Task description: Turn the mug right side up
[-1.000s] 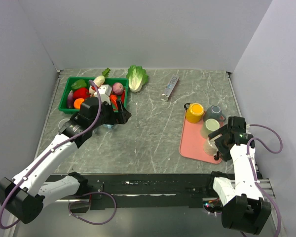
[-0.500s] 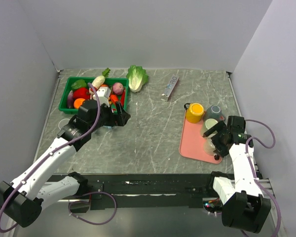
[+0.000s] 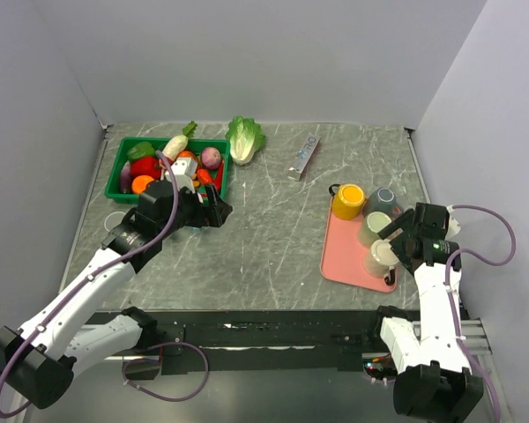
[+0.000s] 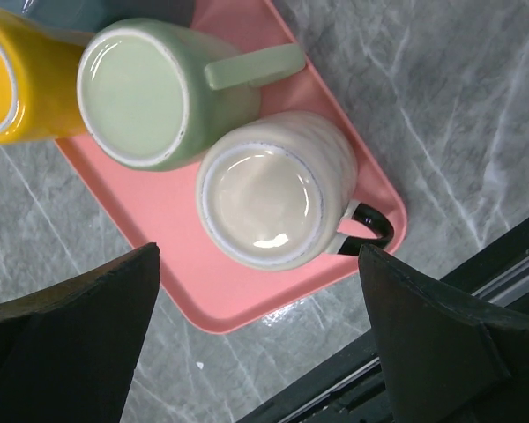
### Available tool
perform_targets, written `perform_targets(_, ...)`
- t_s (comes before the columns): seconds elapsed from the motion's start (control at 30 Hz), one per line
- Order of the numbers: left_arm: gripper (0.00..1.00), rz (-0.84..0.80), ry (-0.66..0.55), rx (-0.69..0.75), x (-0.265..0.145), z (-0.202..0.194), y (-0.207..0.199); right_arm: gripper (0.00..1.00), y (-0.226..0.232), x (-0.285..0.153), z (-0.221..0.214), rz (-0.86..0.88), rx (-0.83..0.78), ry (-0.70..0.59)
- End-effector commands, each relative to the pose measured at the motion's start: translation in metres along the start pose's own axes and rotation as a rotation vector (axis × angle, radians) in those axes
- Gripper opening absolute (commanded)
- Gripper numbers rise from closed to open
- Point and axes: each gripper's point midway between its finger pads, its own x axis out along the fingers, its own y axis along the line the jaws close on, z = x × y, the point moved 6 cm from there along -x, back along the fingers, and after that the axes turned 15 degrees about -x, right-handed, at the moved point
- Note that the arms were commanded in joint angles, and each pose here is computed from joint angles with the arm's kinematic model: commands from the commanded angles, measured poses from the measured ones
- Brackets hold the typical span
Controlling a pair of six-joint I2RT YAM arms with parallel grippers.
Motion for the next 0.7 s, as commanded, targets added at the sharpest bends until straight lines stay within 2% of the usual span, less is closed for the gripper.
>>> perform_targets(0.0,0.96,-0.037,-0.037,0.025,-0.003,0.006,-0.006,0.99,-0.006,0.008,0.001,-0.033,-0.016,-0.023)
perform_targets(0.1,0.96,-0.033,-0.035,0.035,-0.003,0.005,-0.005,0.97,0.0,0.014,-0.001,0.042,-0.016,-0.069)
perform_targets(0.23,0.96,-0.027,-0.04,0.044,-0.005,0.006,-0.004,0.97,-0.001,0.018,-0.003,0.054,-0.024,-0.108)
perform_targets(0.67,0.96,-0.032,-0.036,0.038,-0.004,0.003,-0.002,0.97,0.011,0.037,-0.023,0.17,-0.04,-0.013)
